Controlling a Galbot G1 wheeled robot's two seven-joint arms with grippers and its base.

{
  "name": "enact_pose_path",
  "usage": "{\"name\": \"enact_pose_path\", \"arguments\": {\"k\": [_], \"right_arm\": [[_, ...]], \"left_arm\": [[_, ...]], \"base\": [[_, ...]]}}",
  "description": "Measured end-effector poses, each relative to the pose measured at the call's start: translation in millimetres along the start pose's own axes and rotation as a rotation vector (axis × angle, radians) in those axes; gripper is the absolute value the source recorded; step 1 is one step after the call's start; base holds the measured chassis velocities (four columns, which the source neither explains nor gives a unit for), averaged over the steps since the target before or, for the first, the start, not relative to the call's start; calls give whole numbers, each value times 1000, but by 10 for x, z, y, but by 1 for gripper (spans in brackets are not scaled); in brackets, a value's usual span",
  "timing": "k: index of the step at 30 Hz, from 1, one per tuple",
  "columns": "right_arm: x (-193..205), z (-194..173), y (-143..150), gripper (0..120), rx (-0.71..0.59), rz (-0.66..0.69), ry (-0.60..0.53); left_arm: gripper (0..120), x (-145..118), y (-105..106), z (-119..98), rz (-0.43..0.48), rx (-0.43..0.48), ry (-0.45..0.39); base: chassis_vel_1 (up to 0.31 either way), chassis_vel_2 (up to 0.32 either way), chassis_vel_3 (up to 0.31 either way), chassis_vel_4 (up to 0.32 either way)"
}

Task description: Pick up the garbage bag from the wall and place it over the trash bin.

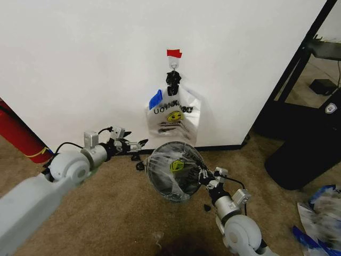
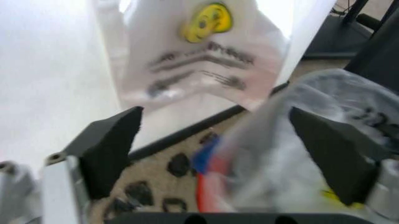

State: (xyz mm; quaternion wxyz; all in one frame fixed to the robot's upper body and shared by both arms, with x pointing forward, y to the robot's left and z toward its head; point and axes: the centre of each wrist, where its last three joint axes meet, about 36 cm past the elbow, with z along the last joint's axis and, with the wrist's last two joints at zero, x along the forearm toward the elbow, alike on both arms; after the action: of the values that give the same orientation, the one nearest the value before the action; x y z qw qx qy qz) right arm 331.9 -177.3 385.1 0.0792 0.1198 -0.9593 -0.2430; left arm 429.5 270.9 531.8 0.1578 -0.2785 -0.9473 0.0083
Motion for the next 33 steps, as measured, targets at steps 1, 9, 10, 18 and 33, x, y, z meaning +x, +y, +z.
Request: {"name": "enact_pose_path", "arguments": {"k": [1,9,10,18,33], "right_arm": [[0,0,0,1,0,0,0],[34,45,61,1,75,5,-45],[36,45,62,1,85,6,-51],[47,64,79,1,167,-2,-87],[63,91,94,1,243,-15,-116]], "left_arm": [[87,0,0,0,0,0,0],[57,202,-664,-63,87,16,23],[52,230,-739,-69,94,18,36],[22,236,-899,-81,87,24,133],[0,32,-1016,12,58,15,286]], "base": [[0,0,0,0],[0,0,0,0],[0,0,0,0],[0,0,0,0],[0,0,0,0]]}}
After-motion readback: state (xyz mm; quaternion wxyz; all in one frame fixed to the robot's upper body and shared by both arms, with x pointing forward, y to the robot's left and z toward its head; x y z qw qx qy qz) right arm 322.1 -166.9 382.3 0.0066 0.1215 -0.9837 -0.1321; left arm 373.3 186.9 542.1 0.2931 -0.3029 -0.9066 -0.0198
